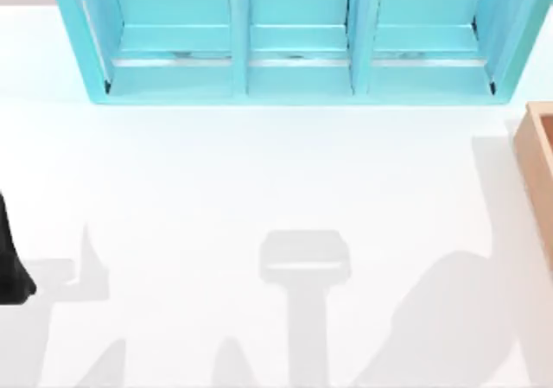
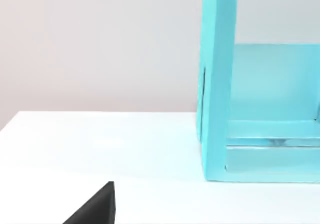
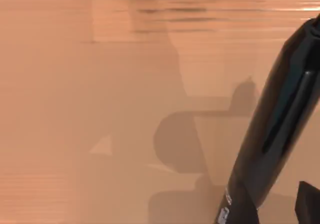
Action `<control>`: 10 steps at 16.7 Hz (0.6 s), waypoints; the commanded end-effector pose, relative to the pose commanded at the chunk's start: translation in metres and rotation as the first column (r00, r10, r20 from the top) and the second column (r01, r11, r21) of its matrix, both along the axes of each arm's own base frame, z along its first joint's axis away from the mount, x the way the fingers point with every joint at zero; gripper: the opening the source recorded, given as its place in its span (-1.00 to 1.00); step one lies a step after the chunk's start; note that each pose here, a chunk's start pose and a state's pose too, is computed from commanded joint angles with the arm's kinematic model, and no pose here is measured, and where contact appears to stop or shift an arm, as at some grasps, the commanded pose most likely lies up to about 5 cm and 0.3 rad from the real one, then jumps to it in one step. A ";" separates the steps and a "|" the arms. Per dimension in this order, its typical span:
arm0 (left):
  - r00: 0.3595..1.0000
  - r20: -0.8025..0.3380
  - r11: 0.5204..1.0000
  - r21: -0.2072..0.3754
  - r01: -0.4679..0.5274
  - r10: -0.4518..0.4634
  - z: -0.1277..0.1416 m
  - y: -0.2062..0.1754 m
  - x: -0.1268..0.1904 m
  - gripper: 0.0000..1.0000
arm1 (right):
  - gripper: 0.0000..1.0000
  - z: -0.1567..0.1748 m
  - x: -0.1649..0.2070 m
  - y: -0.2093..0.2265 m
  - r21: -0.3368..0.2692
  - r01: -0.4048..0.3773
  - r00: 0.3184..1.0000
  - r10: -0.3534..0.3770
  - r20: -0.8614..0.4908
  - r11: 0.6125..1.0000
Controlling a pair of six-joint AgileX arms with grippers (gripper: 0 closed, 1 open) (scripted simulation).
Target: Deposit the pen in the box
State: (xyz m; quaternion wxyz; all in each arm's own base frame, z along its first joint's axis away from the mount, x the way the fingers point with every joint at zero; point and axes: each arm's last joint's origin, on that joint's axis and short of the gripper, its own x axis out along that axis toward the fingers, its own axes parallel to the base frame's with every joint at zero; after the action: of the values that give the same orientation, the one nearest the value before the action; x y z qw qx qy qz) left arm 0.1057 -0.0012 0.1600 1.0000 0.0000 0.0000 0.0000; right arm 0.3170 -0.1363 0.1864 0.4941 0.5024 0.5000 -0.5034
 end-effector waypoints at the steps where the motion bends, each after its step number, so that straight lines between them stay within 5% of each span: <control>1: 1.000 0.000 1.000 0.000 0.000 0.000 0.000 0.000 0.000 1.00 | -0.10 0.000 0.000 0.000 0.000 0.000 1.000 0.000 0.000 1.000; 8: 1.000 0.000 1.000 0.000 0.000 0.000 0.000 0.000 0.000 1.00 | 0.96 0.000 0.000 0.000 0.000 0.000 1.000 0.000 0.000 1.000; 10: 1.000 0.000 1.000 0.000 0.000 0.000 0.000 0.000 0.000 1.00 | 1.00 0.000 0.000 0.000 0.000 0.000 1.000 0.000 0.000 1.000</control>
State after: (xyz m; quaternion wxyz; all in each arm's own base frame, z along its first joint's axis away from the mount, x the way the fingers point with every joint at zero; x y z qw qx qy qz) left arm 0.1057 -0.0012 0.1600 1.0000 0.0000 0.0000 0.0000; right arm 0.3170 -0.1363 0.1864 0.4941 0.5024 0.5000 -0.5034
